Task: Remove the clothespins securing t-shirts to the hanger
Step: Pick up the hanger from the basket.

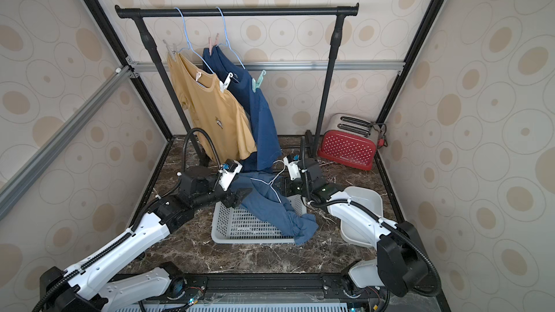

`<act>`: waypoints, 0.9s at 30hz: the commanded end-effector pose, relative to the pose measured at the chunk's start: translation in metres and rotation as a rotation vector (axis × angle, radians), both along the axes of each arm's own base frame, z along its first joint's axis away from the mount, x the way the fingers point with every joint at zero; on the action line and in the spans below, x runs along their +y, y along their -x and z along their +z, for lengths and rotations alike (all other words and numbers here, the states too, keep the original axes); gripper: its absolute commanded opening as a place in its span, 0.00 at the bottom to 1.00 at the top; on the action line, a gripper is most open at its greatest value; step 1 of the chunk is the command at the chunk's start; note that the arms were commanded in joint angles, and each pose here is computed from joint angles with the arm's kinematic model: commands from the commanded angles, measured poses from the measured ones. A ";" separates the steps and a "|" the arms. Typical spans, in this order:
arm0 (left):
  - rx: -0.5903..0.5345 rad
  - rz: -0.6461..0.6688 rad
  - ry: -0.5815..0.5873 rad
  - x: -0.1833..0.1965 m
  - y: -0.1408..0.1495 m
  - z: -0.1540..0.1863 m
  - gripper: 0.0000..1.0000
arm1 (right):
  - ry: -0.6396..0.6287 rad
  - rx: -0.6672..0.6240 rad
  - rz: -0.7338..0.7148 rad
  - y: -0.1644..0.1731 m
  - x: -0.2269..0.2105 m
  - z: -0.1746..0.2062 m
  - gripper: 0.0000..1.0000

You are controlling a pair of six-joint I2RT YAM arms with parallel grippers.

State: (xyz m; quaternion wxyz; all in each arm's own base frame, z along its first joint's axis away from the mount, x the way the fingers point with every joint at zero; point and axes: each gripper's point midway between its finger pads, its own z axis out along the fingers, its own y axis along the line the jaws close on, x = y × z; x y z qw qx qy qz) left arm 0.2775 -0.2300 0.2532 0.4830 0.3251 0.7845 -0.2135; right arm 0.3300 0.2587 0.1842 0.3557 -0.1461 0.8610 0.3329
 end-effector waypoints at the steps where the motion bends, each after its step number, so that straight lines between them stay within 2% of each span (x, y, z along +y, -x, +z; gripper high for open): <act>1: 0.014 0.031 0.006 0.005 -0.002 0.005 0.76 | -0.117 0.000 0.020 -0.010 0.014 0.004 0.49; 10: 0.017 0.044 -0.012 0.010 -0.002 0.005 0.77 | -0.138 0.073 0.062 -0.018 0.028 -0.020 0.49; 15: 0.036 0.047 -0.010 0.010 -0.003 0.003 0.77 | -0.168 0.074 0.089 -0.021 0.036 -0.021 0.47; 20: 0.039 0.060 -0.015 0.012 -0.006 0.003 0.77 | -0.215 0.061 0.122 -0.020 0.043 -0.016 0.40; 27: 0.022 0.087 -0.040 0.021 -0.010 0.006 0.77 | -0.253 0.045 0.146 -0.016 0.046 -0.009 0.25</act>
